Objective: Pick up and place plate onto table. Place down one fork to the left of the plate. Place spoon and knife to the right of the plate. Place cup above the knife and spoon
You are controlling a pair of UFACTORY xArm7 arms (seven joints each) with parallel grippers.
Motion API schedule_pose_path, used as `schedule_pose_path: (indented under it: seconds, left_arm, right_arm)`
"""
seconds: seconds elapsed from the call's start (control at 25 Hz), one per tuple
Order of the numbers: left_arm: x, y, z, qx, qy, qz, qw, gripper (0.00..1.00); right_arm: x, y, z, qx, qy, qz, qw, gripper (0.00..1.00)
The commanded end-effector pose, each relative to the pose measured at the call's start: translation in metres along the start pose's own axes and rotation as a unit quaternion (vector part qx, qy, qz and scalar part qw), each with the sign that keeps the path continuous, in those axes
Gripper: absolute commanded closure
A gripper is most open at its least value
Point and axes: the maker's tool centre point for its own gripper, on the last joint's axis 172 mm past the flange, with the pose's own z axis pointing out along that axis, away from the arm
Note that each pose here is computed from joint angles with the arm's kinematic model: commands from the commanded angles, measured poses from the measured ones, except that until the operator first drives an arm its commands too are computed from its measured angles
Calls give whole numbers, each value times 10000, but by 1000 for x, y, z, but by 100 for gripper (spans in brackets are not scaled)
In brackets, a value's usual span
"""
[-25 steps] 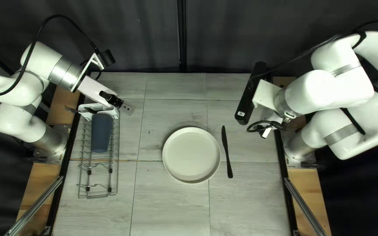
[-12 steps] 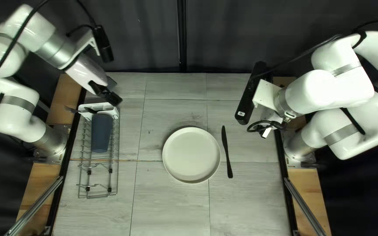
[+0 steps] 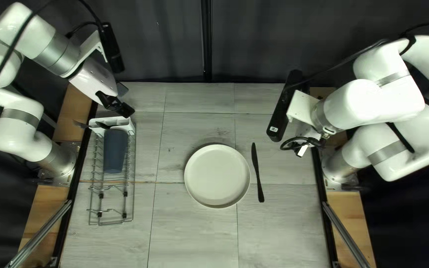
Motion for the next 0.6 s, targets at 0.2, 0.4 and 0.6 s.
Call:
schedule_pose_path:
  seconds: [0.2,0.4,0.6]
  left_arm:
    - [-50,-48,-7,887,-175,-313,9954,0]
    - [-79,-67,4,630,-447,108,9970,0]
    - [-80,-69,5,497,-492,174,9974,0]
  right_arm:
    - [0,0,0,0,0,0,10000,0]
    - [0,0,0,0,0,0,10000,0]
    - [0,0,0,0,0,0,10000,0]
